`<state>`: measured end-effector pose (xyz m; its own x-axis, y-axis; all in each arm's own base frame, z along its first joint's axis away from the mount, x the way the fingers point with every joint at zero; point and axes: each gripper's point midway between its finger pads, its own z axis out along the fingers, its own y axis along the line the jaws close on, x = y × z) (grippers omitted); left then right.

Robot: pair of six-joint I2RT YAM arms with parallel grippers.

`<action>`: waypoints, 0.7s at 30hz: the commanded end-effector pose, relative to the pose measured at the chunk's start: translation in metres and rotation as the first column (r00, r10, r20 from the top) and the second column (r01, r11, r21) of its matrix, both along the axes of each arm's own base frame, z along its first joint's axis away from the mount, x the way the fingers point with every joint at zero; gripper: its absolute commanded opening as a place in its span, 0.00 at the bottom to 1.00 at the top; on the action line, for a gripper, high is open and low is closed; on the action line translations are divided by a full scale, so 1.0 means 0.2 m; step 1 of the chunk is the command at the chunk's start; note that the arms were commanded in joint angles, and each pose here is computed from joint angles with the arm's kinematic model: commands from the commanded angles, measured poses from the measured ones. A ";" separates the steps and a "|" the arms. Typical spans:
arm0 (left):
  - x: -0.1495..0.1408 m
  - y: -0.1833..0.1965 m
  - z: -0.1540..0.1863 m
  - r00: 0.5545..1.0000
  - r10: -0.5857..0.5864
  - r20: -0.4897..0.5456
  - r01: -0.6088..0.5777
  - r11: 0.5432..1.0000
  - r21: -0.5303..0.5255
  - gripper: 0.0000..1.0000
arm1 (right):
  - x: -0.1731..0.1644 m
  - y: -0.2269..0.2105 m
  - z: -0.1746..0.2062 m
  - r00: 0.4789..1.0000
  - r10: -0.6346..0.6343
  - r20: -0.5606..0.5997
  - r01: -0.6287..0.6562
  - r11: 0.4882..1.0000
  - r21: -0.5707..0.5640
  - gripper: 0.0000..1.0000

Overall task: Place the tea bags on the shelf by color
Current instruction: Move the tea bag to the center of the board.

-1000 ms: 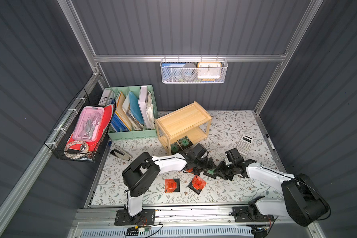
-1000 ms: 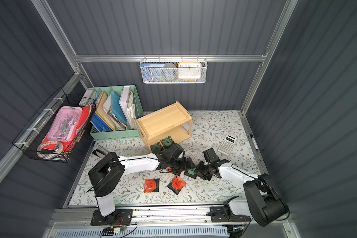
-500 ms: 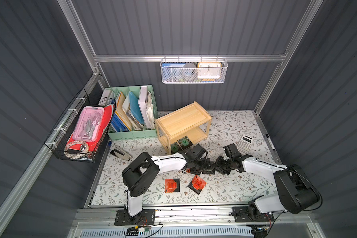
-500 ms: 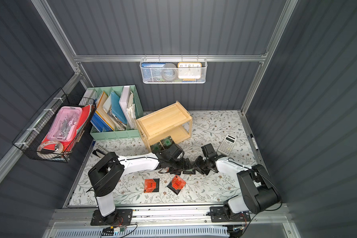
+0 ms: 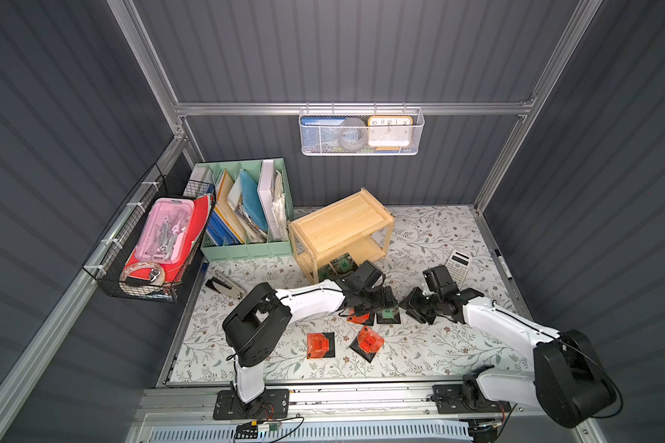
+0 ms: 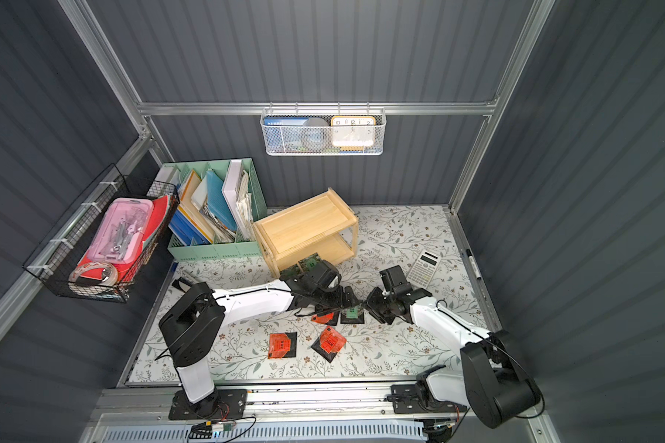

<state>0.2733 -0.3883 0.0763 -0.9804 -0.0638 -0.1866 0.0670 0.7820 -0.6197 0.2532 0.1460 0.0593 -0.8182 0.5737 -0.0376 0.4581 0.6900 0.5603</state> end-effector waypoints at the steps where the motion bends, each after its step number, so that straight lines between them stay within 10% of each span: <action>1: 0.03 -0.04 0.00 0.999 -0.030 0.016 0.030 0.999 -0.019 0.91 | -0.09 -0.07 -0.07 0.998 -0.033 -0.055 0.030 0.998 -0.052 0.40; 21: 0.10 -0.12 -0.10 1.000 -0.021 -0.016 0.021 0.999 -0.038 0.90 | -0.17 -0.08 -0.13 0.994 -0.055 -0.093 0.055 0.998 0.004 0.40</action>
<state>0.2867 -0.4086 0.0573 -0.9844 -0.0500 -0.1689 0.0719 0.7614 -0.6443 0.2205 0.1294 0.0345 -0.7930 0.6087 0.0241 0.5344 0.6762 0.5071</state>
